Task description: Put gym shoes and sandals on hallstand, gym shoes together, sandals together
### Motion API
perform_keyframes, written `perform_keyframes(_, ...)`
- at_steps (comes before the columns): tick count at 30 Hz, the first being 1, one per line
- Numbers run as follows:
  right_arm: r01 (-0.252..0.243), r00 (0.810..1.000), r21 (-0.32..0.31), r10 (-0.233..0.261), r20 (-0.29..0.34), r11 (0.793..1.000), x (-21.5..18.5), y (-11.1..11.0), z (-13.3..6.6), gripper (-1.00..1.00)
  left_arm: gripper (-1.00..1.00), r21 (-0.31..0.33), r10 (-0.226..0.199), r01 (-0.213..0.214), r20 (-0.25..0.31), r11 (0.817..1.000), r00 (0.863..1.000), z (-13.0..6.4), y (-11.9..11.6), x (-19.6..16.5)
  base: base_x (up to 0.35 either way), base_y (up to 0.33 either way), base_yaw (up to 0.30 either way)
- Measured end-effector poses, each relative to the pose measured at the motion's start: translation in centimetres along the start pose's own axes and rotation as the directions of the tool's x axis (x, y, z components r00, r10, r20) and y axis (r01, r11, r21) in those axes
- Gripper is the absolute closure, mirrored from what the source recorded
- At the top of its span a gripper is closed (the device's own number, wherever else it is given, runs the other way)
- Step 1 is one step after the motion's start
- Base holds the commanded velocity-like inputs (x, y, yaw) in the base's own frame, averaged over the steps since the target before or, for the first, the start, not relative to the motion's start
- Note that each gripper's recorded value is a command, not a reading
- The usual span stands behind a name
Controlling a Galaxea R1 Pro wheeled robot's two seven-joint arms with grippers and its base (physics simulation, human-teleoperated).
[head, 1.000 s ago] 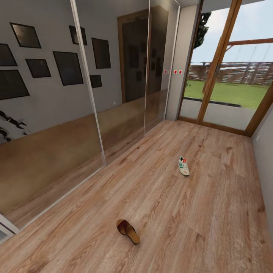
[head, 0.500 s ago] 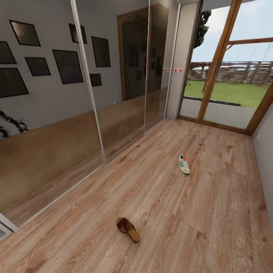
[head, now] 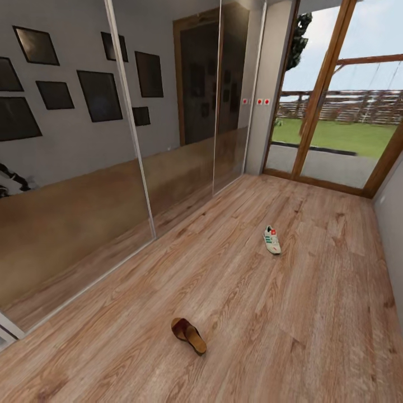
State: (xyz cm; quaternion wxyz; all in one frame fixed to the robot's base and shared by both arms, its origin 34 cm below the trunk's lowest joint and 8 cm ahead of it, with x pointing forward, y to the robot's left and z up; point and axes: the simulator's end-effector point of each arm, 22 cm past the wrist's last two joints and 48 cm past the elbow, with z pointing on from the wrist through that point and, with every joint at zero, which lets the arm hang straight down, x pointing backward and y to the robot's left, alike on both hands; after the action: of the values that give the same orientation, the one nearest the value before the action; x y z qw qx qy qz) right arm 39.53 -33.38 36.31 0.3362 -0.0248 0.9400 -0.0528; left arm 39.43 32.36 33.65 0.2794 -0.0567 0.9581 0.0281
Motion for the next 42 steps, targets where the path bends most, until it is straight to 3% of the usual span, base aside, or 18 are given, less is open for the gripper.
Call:
perform_keyframes(20, 0.0, 1.0, 0.006, 0.0, 0.01, 1.0, 2.8, 0.3, 2.8, -1.0, -1.0, 0.001, 0.006, -0.006, 0.003, 1.0, 1.0, 3.4, 0.0, 2.3, 0.0, 0.0, 0.0)
perform_keyframes(25, 0.014, 0.98, 0.023, -0.018, 0.196, 1.0, -6.0, -1.1, 4.5, -1.0, -1.0, 0.012, 0.012, -0.014, 0.122, 1.0, 0.993, 6.4, -0.8, -6.5, 0.0, 0.0, 0.0)
perform_keyframes(27, 0.022, 0.951, 0.04, -0.034, 0.307, 0.999, -12.6, -2.3, 5.1, -1.0, -1.0, 0.019, 0.01, -0.013, 0.154, 1.0, 0.988, 7.7, -1.3, -11.2, 0.0, 0.0, 0.0)
perform_keyframes(30, 0.022, 0.934, 0.053, -0.04, 0.356, 0.998, -17.5, -3.0, 5.9, -1.0, -1.0, 0.023, 0.006, -0.01, 0.154, 1.0, 0.988, 8.7, -1.7, -13.8, 0.0, 0.0, 0.0)
perform_keyframes(31, 0.021, 0.934, 0.055, -0.039, 0.355, 0.998, -18.2, -3.1, 6.2, -1.0, -1.0, 0.024, 0.006, -0.009, 0.154, 1.0, 0.988, 9.0, -1.8, -14.3, 0.0, 0.0, 0.0)
perform_keyframes(33, 0.014, 0.956, 0.063, -0.032, 0.293, 0.998, -21.2, -3.9, 7.4, -1.0, -1.0, 0.028, 0.007, -0.011, 0.157, 1.0, 0.988, 9.2, -2.1, -16.2, 0.0, 0.0, 0.0)
perform_keyframes(39, 0.018, 0.97, 0.063, -0.033, 0.24, 0.998, -21.0, -4.1, 7.9, -1.0, -1.0, 0.025, 0.011, -0.015, 0.151, 1.0, 0.988, 9.2, -1.9, -15.9, 0.0, 0.0, 0.0)
perform_keyframes(42, 0.018, 0.977, 0.064, -0.031, 0.211, 0.998, -19.9, -4.1, 8.3, -1.0, -1.0, 0.027, 0.011, -0.016, 0.182, 1.0, 0.983, 9.1, -1.9, -16.6, 0.013, 0.0, 0.0)
